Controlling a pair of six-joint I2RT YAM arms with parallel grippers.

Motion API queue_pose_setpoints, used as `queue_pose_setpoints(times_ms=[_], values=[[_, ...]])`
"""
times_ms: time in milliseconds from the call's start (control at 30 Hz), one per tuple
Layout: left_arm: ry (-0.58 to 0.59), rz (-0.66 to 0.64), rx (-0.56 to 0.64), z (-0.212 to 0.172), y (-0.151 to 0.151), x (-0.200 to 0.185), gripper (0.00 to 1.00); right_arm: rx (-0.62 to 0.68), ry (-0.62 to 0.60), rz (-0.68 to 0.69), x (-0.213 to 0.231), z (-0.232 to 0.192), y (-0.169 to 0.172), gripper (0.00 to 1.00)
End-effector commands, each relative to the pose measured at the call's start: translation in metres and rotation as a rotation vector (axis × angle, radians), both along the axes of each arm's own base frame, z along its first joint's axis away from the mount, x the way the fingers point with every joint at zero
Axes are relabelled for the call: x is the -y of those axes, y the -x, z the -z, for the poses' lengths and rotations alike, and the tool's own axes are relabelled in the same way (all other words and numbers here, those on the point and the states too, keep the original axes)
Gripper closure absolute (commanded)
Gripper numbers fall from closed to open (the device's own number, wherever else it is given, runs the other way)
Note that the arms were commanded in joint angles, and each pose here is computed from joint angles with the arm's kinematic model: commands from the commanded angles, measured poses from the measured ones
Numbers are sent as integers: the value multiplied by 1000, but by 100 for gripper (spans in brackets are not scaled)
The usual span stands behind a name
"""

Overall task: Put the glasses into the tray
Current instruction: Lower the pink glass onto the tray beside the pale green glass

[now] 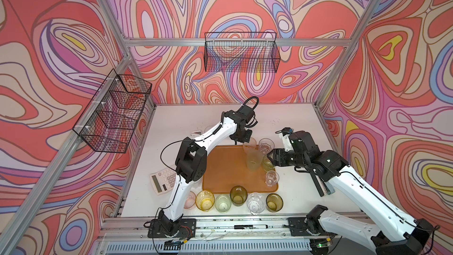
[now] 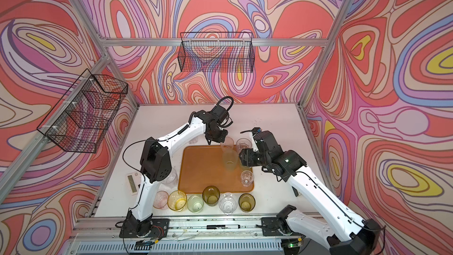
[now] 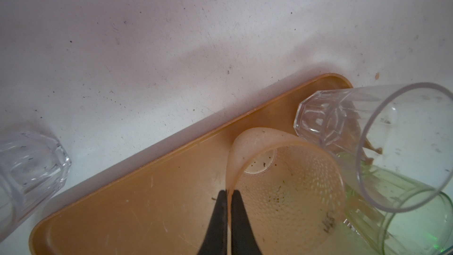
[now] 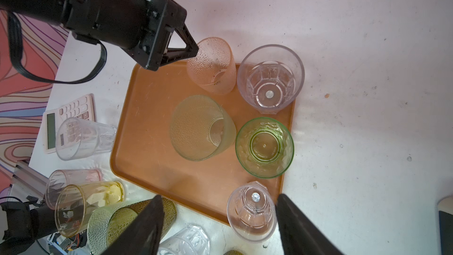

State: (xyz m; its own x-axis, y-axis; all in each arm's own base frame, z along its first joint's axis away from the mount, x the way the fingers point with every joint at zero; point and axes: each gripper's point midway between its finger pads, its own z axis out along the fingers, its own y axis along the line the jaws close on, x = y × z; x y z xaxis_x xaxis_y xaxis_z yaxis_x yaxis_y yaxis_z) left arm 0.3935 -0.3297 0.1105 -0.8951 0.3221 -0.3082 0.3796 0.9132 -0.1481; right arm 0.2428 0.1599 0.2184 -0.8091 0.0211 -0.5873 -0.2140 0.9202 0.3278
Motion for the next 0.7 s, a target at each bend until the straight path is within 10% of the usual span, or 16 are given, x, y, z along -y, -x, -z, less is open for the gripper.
queue_pose_setpoints(times_ms=[0,667], values=[[-2,-6,-22,11,2,5,100,1,3,3,1,3,0,25],[-2,0,-31,14,2,8,98,-4,3,2,1,4,0,25]])
